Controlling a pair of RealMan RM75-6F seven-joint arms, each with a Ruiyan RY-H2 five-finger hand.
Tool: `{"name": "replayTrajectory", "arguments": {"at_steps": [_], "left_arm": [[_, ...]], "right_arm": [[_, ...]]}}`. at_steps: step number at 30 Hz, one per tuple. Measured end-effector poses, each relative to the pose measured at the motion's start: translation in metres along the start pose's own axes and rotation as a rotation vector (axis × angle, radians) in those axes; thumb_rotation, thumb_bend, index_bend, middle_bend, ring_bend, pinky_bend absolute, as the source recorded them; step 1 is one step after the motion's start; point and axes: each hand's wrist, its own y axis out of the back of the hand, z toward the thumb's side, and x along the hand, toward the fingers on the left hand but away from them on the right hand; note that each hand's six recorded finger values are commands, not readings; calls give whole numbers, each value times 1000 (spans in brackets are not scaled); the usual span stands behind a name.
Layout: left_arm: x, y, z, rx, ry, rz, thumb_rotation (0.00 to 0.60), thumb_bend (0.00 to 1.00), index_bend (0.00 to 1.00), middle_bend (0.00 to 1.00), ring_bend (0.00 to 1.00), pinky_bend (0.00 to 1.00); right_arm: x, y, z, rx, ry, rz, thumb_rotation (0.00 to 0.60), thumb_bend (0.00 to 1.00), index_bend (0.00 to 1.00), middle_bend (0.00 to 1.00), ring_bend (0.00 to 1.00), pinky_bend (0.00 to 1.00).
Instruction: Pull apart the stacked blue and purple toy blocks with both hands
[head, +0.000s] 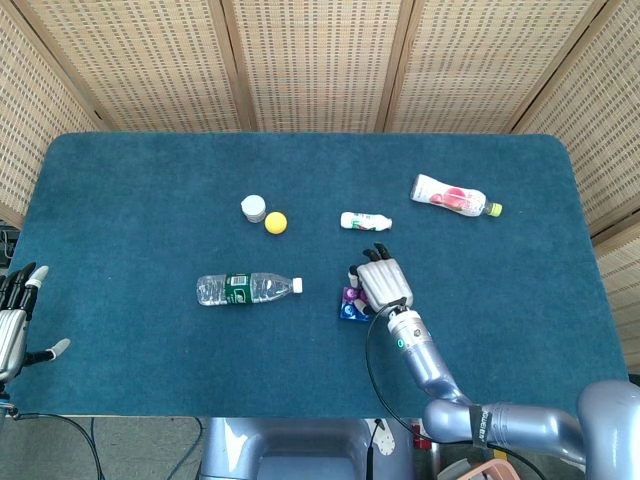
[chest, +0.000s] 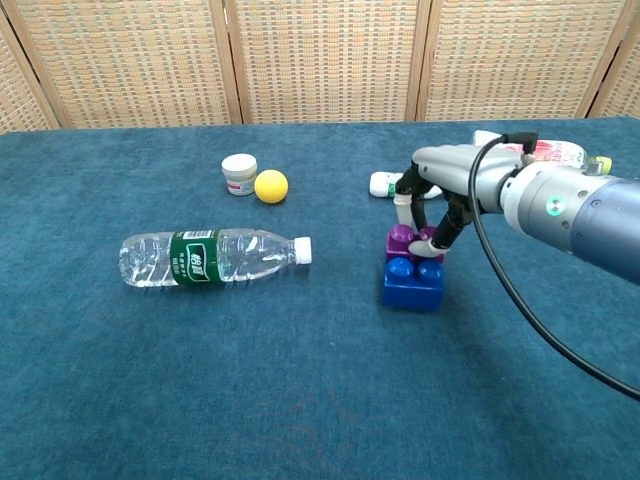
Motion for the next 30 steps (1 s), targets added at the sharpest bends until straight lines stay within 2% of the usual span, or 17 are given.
{"name": "replayTrajectory", "arguments": {"at_steps": [5, 11, 16, 20, 24, 30], "left_arm": [[1, -1, 1, -11, -5, -10, 600, 75, 0, 0, 0, 0], [14, -1, 12, -79, -70, -45, 600, 75, 0, 0, 0, 0], [38, 2, 36, -170, -177, -111, 600, 41, 0, 0, 0, 0], [60, 12, 69, -247, -290, -152, 600, 10, 0, 0, 0, 0], [76, 23, 101, -313, -382, -178, 600, 0, 0, 0, 0, 0], [88, 24, 137, -375, -453, -246, 600, 0, 0, 0, 0, 0]], "right_arm": [[-1, 13, 4, -109, 29, -61, 600, 386, 602, 613, 170, 71], [-4, 30, 14, -345, 89, -130, 600, 386, 602, 612, 170, 71], [-15, 51, 28, -579, 145, -172, 600, 385, 602, 613, 170, 71], [-31, 63, 44, -729, 169, -191, 600, 386, 602, 614, 170, 71], [-43, 60, 52, -781, 165, -188, 600, 386, 602, 614, 170, 71], [-53, 54, 63, -846, 158, -180, 600, 386, 602, 615, 170, 71]]}}
